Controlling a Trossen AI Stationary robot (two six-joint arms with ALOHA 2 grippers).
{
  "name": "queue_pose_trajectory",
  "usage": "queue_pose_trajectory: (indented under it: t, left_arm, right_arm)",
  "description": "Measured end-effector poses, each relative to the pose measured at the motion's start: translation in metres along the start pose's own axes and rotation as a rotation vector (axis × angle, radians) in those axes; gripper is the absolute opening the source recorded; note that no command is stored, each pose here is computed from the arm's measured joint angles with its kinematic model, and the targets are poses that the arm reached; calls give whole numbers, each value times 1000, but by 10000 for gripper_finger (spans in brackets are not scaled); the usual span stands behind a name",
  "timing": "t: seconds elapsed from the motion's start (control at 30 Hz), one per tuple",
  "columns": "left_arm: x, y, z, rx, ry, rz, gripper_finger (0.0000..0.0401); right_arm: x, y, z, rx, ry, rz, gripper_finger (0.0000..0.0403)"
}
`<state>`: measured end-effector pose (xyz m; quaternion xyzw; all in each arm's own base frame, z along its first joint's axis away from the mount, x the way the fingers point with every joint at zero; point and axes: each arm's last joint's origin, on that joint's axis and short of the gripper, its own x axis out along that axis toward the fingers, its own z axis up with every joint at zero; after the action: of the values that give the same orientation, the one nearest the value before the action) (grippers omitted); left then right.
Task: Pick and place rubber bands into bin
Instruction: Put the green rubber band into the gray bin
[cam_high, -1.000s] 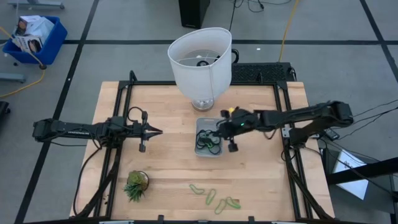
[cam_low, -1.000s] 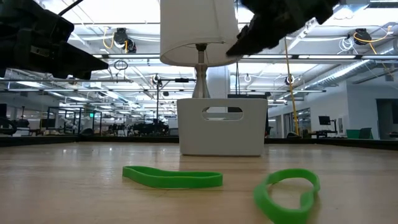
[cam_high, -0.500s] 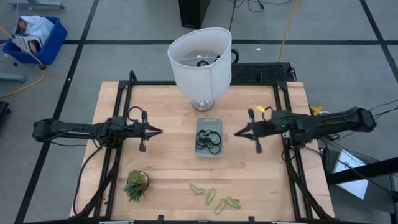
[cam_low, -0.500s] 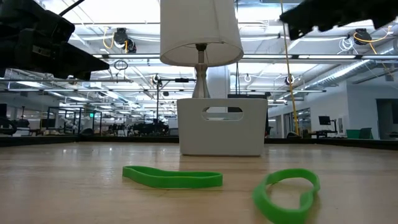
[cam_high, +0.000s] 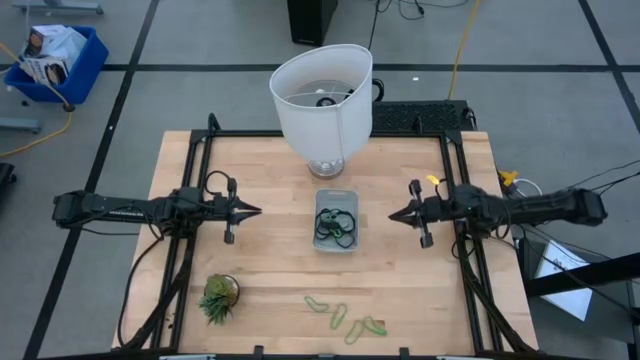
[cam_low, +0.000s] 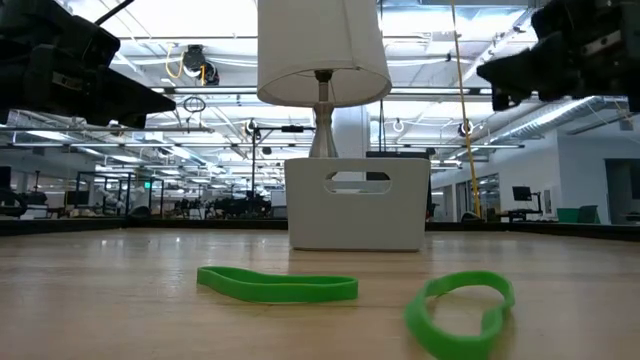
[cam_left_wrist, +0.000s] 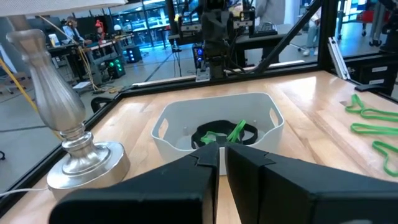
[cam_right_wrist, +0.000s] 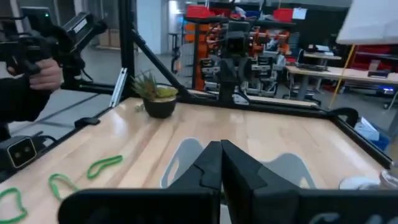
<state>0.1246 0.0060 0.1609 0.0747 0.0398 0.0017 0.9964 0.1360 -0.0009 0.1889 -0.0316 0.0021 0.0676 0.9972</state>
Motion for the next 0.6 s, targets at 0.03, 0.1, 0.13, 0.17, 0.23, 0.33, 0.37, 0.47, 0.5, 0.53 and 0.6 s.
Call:
queue_pose_trajectory:
  t: [0.03,0.1,0.13,0.17,0.23,0.33,0.37,0.47,0.5,0.53,0.6]
  left_arm:
    - [0,0,0,0,1,-1,35]
    - [0,0,-1,-1,6,-1,35]
    - [0,0,-1,-1,9,-1,35]
    - [0,0,-1,-1,12,-2,35]
    - [0,0,-2,-1,21,-3,35]
    - [0,-1,-3,10,32,-5,35]
    - [0,0,-3,10,33,-5,35]
    - [0,0,-3,6,34,-5,35]
    - [0,-1,-3,2,34,-5,35]
    - [0,0,-3,1,34,-5,35]
    - [0,-1,-3,-1,34,-5,35]
  right_arm:
    - [-2,0,-4,4,-5,-4,0]
    - [-4,0,-8,30,-8,-30,0]
    - [-5,0,-8,44,-7,-48,0]
    - [-5,0,-9,49,0,-63,0]
    - [-6,0,-10,41,9,-72,0]
    - [-5,0,-10,23,12,-68,0]
    - [-5,0,-9,14,8,-59,0]
    - [-5,4,-8,-21,-8,-18,0]
    - [-6,5,-7,-33,-16,-10,0]
    - [-6,6,-6,-47,-25,-3,0]
    - [-7,8,-4,-68,-45,5,0]
